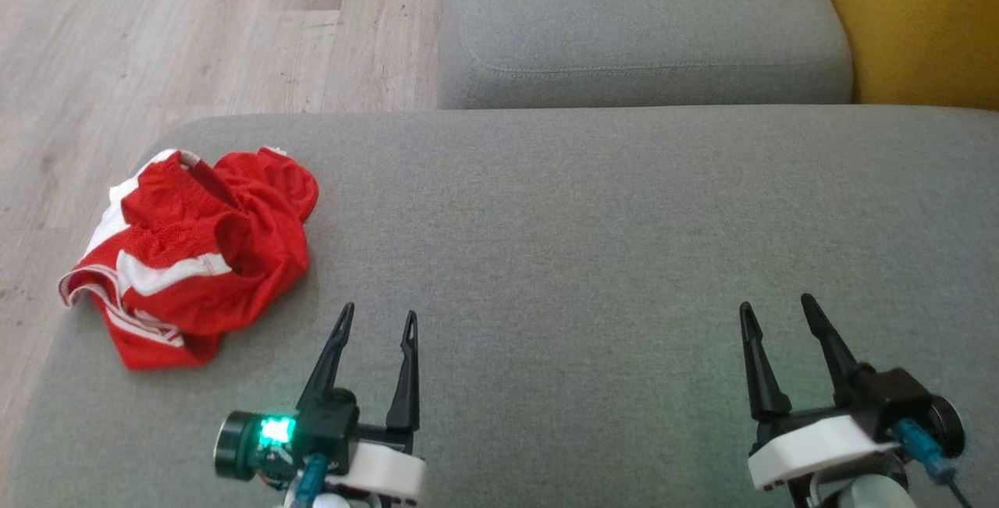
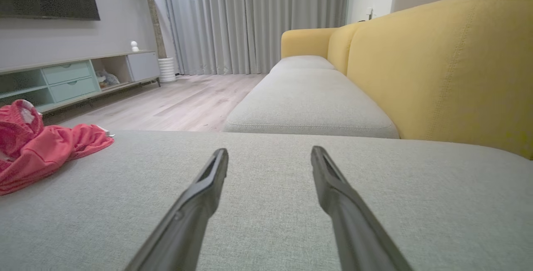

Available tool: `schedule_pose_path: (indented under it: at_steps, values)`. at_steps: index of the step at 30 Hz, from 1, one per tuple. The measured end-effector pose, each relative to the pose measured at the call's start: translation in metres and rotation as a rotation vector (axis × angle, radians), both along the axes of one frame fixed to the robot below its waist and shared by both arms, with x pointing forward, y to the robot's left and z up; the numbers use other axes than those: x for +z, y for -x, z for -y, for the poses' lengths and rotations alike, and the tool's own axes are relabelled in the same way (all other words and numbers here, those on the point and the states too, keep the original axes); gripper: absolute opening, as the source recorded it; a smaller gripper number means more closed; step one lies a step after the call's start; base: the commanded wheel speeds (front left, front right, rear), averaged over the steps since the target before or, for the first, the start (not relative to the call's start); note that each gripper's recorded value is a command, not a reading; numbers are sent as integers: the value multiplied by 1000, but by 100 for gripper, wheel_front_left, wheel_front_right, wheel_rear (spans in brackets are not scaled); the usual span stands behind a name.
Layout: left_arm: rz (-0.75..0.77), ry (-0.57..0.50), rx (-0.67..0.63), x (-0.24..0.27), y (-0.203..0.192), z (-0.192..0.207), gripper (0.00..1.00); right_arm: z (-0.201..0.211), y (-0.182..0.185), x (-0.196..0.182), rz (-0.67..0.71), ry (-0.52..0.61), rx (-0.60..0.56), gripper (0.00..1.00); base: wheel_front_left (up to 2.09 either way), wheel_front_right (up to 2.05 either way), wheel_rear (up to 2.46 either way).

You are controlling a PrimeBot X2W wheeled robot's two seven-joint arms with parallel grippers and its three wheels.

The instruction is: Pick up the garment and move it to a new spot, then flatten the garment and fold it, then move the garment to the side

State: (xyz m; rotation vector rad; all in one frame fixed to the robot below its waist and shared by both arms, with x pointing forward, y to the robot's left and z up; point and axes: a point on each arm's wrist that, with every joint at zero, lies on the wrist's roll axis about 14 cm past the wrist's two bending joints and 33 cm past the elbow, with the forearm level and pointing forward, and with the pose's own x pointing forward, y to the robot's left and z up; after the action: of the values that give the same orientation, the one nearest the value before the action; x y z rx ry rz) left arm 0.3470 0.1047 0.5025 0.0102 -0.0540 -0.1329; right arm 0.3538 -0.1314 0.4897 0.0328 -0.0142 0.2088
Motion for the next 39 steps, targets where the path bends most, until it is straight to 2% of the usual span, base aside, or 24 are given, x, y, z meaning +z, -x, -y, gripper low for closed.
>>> schedule_pose_path:
  at_steps: [3,17,23,27,39]
  values:
    - [5,-31,5,-2,1,-1,100,-1,0,0,8,26,7,100,0,0,0]
    - [-15,-36,14,-9,1,-4,100,0,-1,-6,-9,29,4,100,0,0,0]
    - [-17,-35,63,-9,2,-19,100,-10,-5,-8,-16,31,36,100,0,0,0]
    - [-11,-40,148,-7,3,-46,100,-25,-12,-12,-27,35,81,100,0,0,0]
    - [-29,-42,460,-9,42,-141,100,-102,-34,-27,-63,62,309,100,0,0,0]
